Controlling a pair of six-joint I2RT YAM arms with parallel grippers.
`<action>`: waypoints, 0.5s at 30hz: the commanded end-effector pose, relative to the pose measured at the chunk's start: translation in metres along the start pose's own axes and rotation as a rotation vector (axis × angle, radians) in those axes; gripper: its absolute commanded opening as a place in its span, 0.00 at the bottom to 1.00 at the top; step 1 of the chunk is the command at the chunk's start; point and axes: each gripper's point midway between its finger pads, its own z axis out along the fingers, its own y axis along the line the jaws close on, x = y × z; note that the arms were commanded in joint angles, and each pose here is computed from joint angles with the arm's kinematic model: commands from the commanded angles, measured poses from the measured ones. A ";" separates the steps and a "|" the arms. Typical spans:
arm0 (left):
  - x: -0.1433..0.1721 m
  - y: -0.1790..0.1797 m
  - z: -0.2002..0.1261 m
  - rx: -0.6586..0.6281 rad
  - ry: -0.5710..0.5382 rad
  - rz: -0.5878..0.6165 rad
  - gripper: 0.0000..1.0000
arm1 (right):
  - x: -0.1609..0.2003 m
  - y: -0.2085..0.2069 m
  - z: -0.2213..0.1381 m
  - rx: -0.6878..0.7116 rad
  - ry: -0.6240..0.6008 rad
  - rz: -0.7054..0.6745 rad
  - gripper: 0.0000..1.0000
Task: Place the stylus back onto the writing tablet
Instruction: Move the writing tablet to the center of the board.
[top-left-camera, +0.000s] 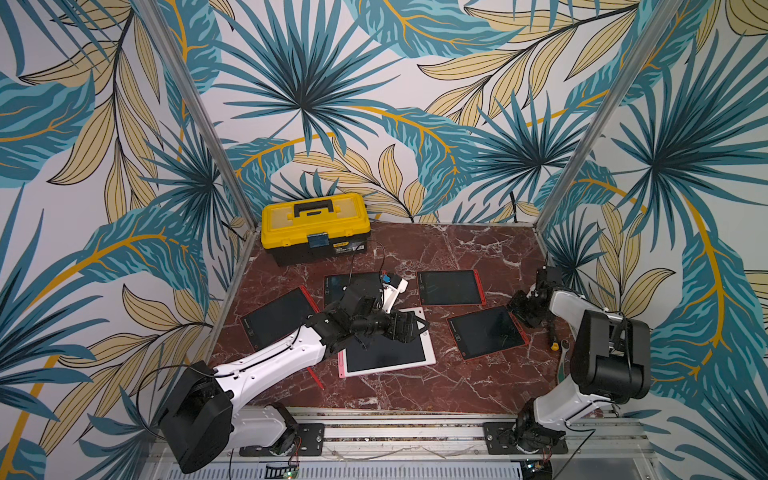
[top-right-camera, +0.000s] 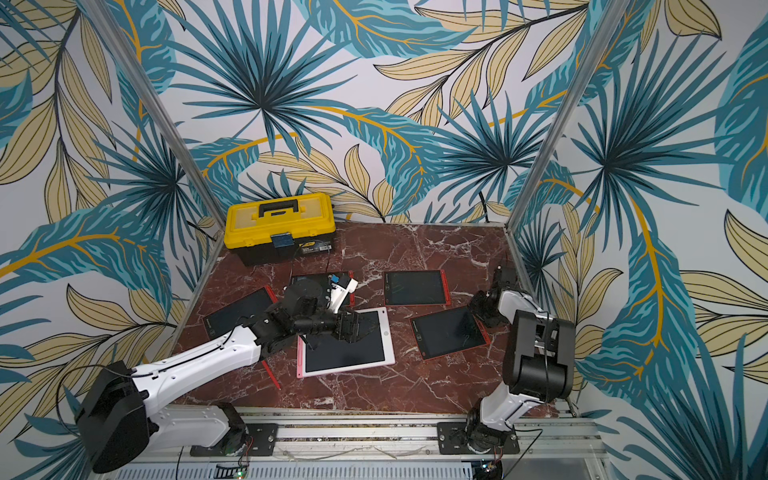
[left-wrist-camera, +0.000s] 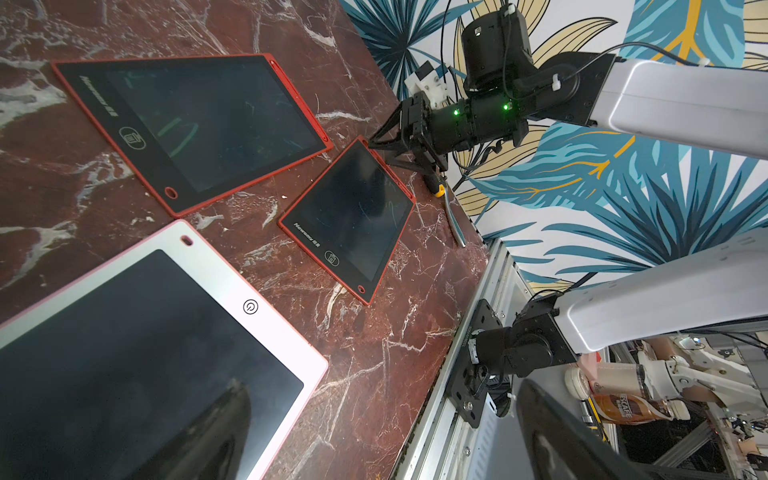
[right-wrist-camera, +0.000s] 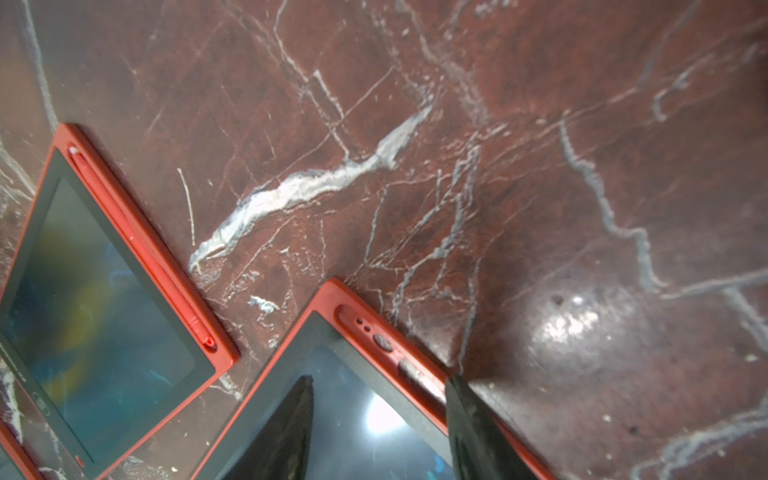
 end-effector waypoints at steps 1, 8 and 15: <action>0.001 0.001 -0.001 -0.007 -0.005 0.004 1.00 | 0.053 -0.026 0.011 0.068 0.152 0.089 0.52; -0.002 -0.001 0.000 -0.003 -0.007 0.008 1.00 | 0.077 -0.023 0.004 0.053 0.145 0.118 0.53; -0.002 0.000 0.000 -0.009 -0.010 0.004 1.00 | 0.099 -0.008 0.001 0.028 0.157 0.102 0.53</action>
